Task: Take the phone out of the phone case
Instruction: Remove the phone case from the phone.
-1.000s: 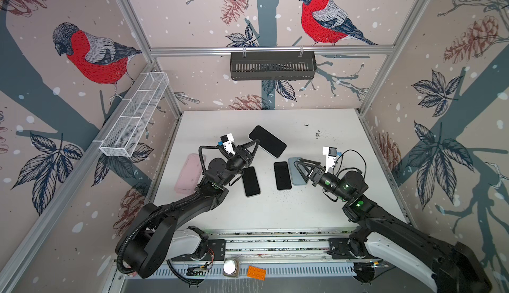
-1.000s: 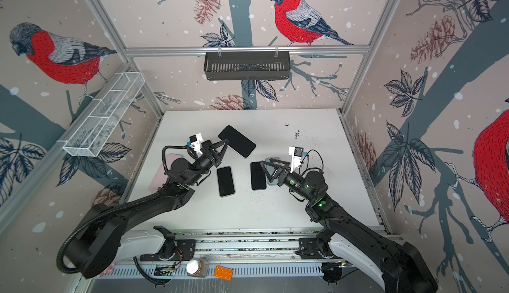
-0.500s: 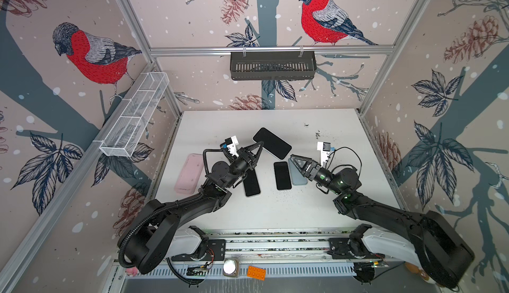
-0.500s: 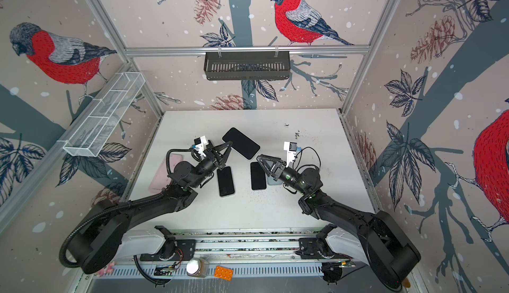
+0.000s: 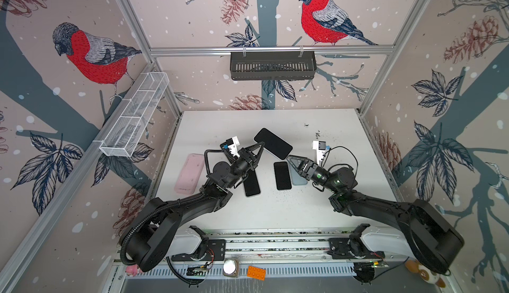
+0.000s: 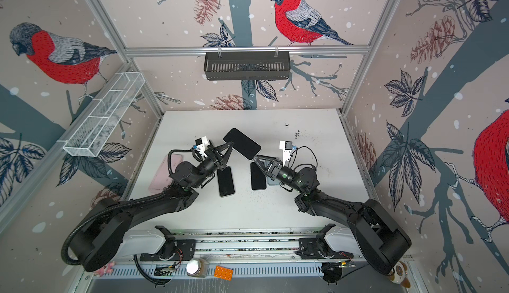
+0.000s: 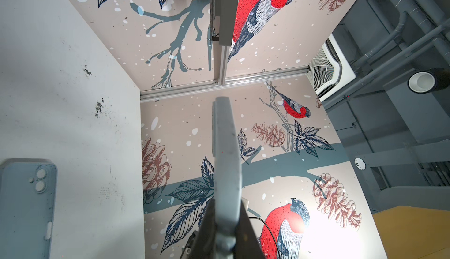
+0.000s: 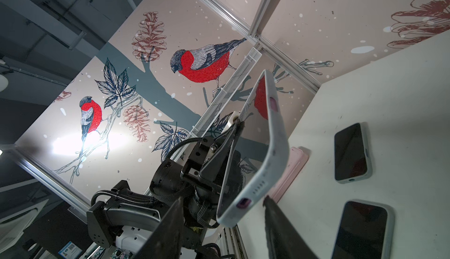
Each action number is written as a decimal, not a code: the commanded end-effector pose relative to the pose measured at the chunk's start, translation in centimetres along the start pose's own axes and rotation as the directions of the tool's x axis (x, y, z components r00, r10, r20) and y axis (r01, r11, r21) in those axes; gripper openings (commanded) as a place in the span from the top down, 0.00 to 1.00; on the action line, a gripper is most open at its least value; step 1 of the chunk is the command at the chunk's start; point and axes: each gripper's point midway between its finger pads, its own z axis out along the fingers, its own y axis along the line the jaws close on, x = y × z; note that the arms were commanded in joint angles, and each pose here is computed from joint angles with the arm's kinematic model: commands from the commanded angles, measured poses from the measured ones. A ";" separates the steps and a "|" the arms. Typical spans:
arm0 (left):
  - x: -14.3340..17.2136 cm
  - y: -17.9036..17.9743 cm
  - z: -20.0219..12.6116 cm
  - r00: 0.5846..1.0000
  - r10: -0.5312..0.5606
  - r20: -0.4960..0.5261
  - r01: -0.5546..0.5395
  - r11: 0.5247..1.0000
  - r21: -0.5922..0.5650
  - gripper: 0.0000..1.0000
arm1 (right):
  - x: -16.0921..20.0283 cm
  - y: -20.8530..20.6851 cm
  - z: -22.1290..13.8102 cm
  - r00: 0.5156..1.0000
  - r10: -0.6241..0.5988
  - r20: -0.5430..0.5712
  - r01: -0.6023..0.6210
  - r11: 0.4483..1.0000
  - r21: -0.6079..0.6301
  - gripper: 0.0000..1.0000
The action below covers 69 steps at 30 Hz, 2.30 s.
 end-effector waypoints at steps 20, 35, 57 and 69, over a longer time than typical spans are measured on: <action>0.2 -3.2 0.0 1.000 0.009 0.000 -0.009 0.991 0.137 1.00 | 0.9 1.0 1.0 1.000 0.015 -0.021 -0.016 0.997 -0.076 0.63; 0.1 -3.2 0.0 1.000 0.010 0.006 -0.011 0.992 0.130 1.00 | 1.6 0.3 0.8 0.999 0.026 -0.034 -0.028 0.998 -0.061 0.78; 1.5 -3.0 1.3 0.997 -0.022 -0.075 0.028 0.997 0.076 1.00 | 3.1 -2.6 0.7 0.919 -0.359 -0.163 0.376 0.922 0.089 0.96; 1.9 -3.0 2.0 0.996 -0.004 -0.094 0.007 1.000 0.029 1.00 | 2.1 -3.8 0.7 0.869 -0.455 -0.196 0.483 0.866 0.129 0.91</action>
